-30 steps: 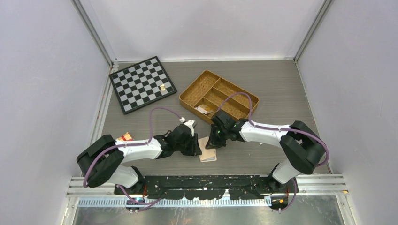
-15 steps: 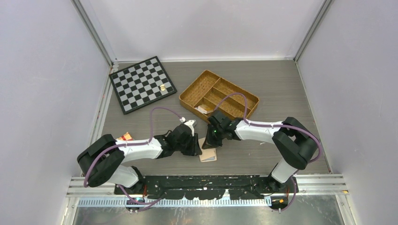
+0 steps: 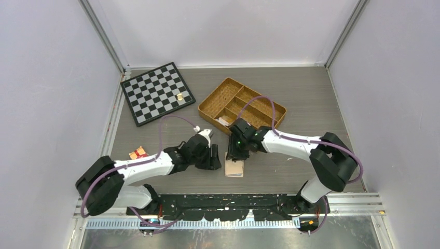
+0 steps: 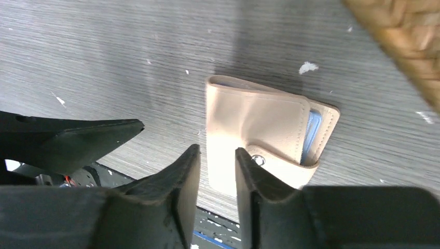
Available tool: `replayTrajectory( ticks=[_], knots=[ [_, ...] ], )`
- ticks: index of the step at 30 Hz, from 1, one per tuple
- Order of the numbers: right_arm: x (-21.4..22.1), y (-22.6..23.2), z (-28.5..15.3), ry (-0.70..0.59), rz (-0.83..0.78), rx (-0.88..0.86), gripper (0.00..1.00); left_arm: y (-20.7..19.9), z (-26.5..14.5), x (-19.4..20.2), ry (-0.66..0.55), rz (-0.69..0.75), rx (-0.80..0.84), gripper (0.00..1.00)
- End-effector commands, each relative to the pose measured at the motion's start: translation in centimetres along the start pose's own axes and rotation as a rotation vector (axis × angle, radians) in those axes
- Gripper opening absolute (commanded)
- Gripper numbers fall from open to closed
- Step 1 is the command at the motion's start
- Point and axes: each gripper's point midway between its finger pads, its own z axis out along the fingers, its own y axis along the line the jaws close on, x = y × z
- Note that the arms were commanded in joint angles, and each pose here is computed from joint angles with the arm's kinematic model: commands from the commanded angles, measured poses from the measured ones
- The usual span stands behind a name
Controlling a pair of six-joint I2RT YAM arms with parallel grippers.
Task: Put the credit cards into the card holder
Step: Close the card holder at the center of the board, then reset both arms
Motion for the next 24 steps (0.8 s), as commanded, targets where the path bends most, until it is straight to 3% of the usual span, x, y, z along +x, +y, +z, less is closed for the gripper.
replayTrajectory(
  ticks=[1, 5, 13, 17, 20, 24],
  knots=[
    [-4.2, 2.0, -4.7, -0.149, -0.089, -0.013, 0.43, 0.0, -2.9, -4.2, -0.103, 0.055, -0.056, 0.65],
    [-6.8, 1.6, -8.0, -0.232, -0.089, -0.028, 0.62, 1.4, -4.6, -6.5, -0.100, 0.038, -0.074, 0.78],
    [-12.2, -7.6, -14.8, -0.506, 0.058, 0.160, 0.81, 7.1, -9.1, -14.3, -0.174, -0.112, -0.126, 0.84],
    [-13.9, -12.4, -19.6, -0.703, 0.126, 0.262, 0.86, 9.9, -13.3, -18.0, -0.299, -0.169, -0.192, 0.85],
    [-14.6, -14.8, -23.9, -0.883, 0.109, 0.374, 0.88, 10.9, -17.0, -19.6, -0.389, -0.109, -0.319, 0.85],
    [-14.6, -16.3, -26.5, -1.027, 0.069, 0.438, 0.88, 10.1, -20.5, -20.5, -0.476, 0.009, -0.359, 0.86]
  ],
)
